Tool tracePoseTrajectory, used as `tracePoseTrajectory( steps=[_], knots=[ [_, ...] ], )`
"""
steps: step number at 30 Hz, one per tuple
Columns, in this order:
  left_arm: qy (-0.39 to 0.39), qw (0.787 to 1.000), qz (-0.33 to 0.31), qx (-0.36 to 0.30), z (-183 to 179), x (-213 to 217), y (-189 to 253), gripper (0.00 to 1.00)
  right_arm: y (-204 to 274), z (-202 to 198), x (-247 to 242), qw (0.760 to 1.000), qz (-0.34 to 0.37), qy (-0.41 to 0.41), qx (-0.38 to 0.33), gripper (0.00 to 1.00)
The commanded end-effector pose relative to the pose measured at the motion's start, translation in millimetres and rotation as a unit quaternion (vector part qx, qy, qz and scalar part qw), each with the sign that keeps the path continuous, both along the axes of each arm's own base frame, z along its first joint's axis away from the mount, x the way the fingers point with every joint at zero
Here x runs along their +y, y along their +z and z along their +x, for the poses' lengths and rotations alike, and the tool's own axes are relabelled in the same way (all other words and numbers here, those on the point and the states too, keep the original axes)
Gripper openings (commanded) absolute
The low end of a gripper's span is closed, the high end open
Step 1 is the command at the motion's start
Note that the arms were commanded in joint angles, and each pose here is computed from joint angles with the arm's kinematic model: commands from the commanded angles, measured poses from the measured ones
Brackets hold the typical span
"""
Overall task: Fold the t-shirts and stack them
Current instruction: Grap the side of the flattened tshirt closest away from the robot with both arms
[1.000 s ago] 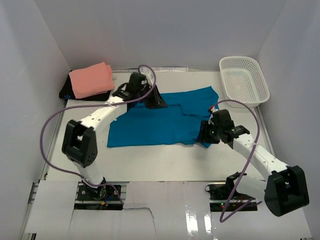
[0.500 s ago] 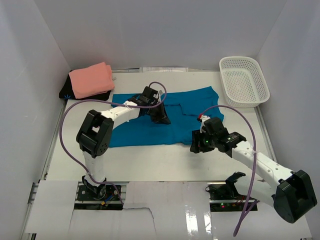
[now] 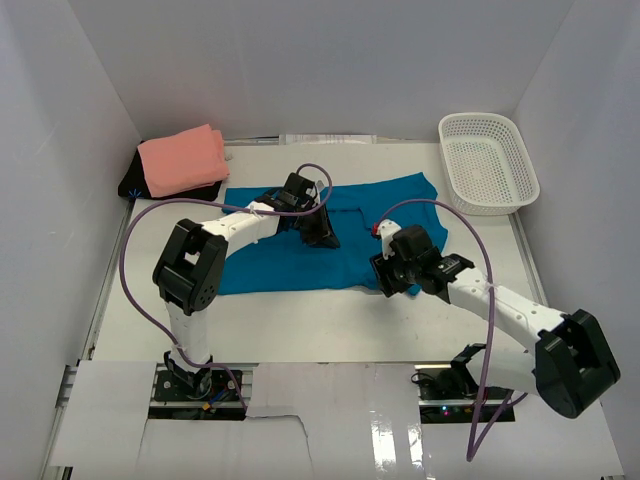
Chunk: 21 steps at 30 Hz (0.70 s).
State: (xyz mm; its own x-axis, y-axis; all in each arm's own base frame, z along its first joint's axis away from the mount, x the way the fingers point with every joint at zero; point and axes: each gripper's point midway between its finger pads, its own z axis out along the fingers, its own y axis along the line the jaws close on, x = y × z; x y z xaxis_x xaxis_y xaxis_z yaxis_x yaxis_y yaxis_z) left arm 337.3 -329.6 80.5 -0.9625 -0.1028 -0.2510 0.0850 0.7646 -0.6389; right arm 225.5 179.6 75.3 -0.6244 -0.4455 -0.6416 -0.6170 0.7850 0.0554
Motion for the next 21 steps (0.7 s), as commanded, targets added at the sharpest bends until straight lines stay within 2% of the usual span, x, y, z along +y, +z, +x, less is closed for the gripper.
tracePoseTrajectory(
  steps=[1,10,21],
  knots=[
    [-0.008,0.999,-0.018,-0.032,5.4,-5.2,24.2,0.27,10.0,16.8,11.6,0.999,-0.007,0.026,-0.025,0.50],
    [-0.008,0.999,-0.013,-0.033,4.8,-2.5,25.0,0.27,1.4,19.6,22.7,0.999,-0.005,0.037,0.004,0.46],
    [-0.007,0.999,-0.010,-0.032,6.9,-2.2,26.3,0.27,-15.8,16.6,22.3,0.998,-0.025,0.039,0.039,0.45]
  ],
)
